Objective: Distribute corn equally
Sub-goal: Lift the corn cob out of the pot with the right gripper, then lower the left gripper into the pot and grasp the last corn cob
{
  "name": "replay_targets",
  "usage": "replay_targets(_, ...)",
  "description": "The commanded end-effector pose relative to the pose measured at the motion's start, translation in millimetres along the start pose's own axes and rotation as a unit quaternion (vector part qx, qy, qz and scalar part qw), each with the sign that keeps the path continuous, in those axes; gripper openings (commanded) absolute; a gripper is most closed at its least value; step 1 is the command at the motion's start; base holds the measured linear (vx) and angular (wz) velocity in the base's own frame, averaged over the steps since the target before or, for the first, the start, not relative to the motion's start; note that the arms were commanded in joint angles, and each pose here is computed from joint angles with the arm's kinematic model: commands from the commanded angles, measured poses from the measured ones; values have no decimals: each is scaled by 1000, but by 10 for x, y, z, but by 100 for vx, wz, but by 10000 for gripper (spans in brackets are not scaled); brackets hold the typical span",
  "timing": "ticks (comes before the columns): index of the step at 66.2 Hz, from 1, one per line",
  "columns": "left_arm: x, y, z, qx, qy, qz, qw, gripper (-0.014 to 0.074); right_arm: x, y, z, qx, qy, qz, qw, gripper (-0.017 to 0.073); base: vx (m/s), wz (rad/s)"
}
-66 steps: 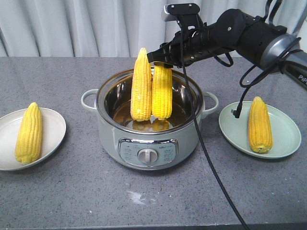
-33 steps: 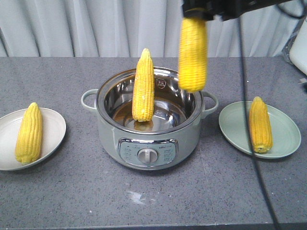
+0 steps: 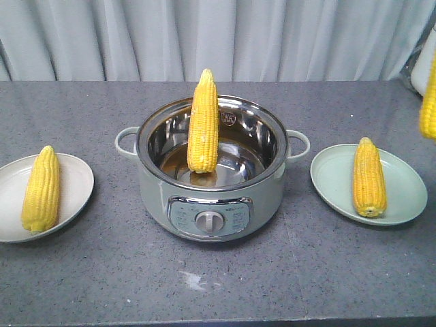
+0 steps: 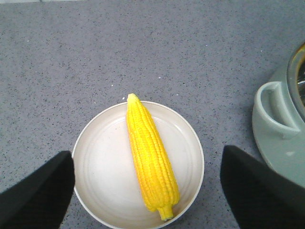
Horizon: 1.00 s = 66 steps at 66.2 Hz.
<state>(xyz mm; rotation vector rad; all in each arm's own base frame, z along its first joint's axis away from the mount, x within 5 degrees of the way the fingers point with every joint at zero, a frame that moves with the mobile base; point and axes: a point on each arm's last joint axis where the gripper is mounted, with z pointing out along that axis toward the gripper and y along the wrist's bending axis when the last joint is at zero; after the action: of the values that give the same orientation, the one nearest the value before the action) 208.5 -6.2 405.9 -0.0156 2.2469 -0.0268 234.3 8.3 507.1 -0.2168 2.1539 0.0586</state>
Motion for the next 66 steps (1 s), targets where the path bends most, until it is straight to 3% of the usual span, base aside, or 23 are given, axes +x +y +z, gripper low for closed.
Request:
replay_targets(1,-103,-27,-108,14,-48,-12,999,587,96,-54,-254,33,-55,10,998,116,0,0)
replay_targets(15,-103,-44,-108,23,-47,-19,998,587,452,-37,-357,55,-81,21,995,118,0,0)
replay_targets(34,-181,-230,-79,118,-47,-18,992,587,491,-24,-359,52,-83,24,995,118,0,0)
replay_targets(50,-563,-664,-94,207,-73,37,975,587,495,-23,-359,51,-81,35,995,118,0,0)
replay_targets(66,-765,-1237,288,265,-42,84,960,587,497,-22,-358,50,-80,37,995,120,0,0)
